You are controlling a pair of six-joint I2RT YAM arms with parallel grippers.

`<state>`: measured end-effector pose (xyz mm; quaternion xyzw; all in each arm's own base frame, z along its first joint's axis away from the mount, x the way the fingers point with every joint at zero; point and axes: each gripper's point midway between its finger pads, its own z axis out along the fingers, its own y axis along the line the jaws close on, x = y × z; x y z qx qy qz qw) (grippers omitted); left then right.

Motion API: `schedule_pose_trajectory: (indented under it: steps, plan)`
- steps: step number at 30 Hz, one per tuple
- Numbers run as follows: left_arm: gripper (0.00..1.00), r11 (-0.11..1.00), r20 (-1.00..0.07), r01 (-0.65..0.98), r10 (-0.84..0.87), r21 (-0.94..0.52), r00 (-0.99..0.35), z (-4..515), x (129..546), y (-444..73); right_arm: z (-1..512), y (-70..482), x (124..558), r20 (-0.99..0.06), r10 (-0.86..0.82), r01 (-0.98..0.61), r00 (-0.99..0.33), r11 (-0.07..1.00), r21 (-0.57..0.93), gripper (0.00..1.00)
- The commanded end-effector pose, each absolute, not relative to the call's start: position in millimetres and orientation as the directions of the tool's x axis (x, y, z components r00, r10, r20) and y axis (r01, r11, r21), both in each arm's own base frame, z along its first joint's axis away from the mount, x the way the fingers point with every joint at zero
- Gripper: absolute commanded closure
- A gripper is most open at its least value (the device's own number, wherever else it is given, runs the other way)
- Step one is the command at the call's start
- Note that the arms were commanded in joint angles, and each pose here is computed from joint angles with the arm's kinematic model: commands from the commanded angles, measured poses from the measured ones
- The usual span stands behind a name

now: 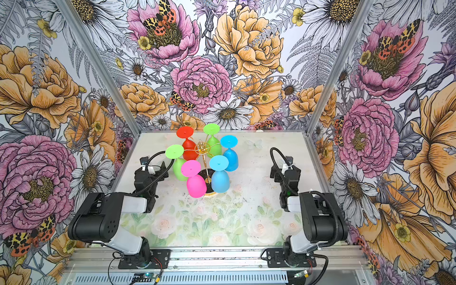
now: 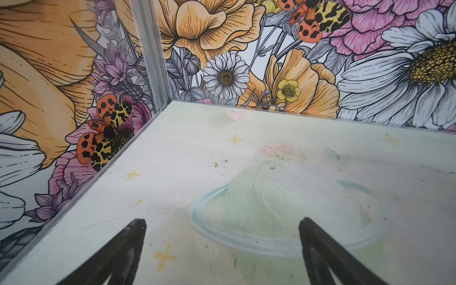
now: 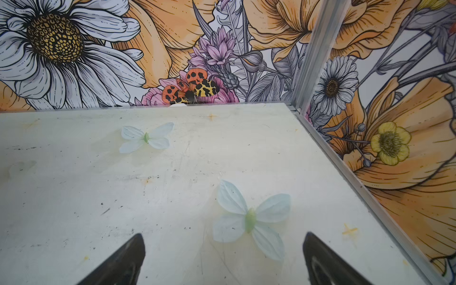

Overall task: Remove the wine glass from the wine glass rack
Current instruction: 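Raise both arms from rest and move them toward the glass rack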

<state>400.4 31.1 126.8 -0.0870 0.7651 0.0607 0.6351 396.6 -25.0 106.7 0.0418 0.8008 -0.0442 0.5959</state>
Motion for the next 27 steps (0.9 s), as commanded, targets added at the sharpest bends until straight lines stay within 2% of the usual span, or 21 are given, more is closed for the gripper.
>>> schedule_pose_trajectory:
  steps: [1, 27]
  plan:
    - [0.01, 0.975, -0.985, -0.219, -0.06, -0.023, -0.162, 130.4, 401.3, 32.5, 112.8, -21.3, 402.8, -0.963, 0.001, 0.102, -0.271, 0.994, -0.028, 0.01]
    - [0.01, 0.975, -0.985, -0.218, -0.065, -0.029, -0.158, 131.5, 401.3, 33.6, 112.8, -20.9, 403.2, -0.963, 0.001, 0.101, -0.271, 0.995, -0.027, 0.01]
